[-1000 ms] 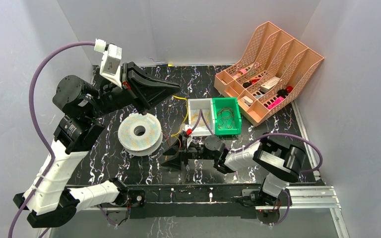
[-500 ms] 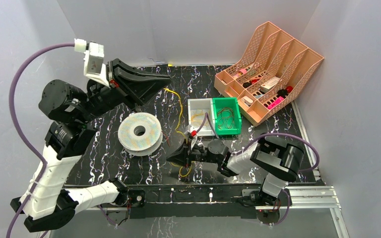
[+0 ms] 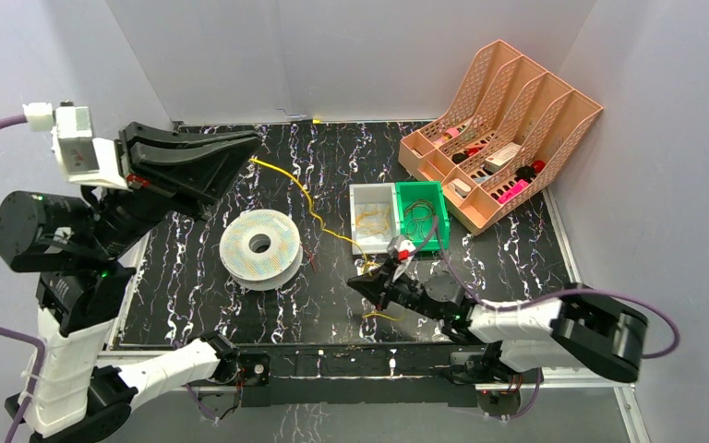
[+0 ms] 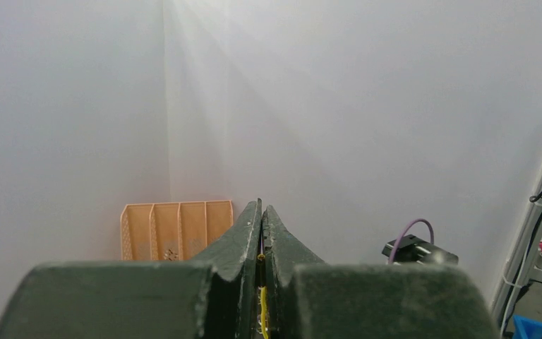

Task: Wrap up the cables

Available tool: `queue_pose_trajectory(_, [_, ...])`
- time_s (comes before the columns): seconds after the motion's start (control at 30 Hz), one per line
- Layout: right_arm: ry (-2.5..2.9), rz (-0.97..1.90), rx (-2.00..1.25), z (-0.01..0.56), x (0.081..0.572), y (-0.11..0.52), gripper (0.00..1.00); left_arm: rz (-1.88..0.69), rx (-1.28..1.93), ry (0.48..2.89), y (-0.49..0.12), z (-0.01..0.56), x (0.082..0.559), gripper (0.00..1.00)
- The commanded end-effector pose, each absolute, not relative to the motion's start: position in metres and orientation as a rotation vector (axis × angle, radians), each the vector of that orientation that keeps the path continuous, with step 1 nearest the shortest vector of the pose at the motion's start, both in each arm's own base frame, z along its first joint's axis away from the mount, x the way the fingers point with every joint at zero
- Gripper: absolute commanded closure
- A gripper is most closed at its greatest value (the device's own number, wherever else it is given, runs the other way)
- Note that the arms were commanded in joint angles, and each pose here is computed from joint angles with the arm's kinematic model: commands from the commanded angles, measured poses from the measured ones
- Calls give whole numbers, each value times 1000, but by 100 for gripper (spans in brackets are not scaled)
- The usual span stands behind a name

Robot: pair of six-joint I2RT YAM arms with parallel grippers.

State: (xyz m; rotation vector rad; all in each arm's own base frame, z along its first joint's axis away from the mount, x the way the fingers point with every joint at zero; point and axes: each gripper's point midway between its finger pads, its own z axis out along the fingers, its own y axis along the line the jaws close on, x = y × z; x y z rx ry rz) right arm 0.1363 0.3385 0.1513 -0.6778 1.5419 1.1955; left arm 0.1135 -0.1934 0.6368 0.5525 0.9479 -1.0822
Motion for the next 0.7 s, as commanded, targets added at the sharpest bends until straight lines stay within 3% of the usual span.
queue_pose_trajectory(0.0, [1610, 888, -520, 146, 177, 295, 100, -1019, 509, 894, -172, 653, 105, 100])
queue_pose_trajectory(0.2, [1724, 510, -161, 159, 238, 216, 100, -969, 478, 887, -156, 653, 100, 100])
queue_pose_trajectory(0.67, [1805, 97, 322, 178, 338, 76, 100, -846, 385, 861, -99, 660, 72, 100])
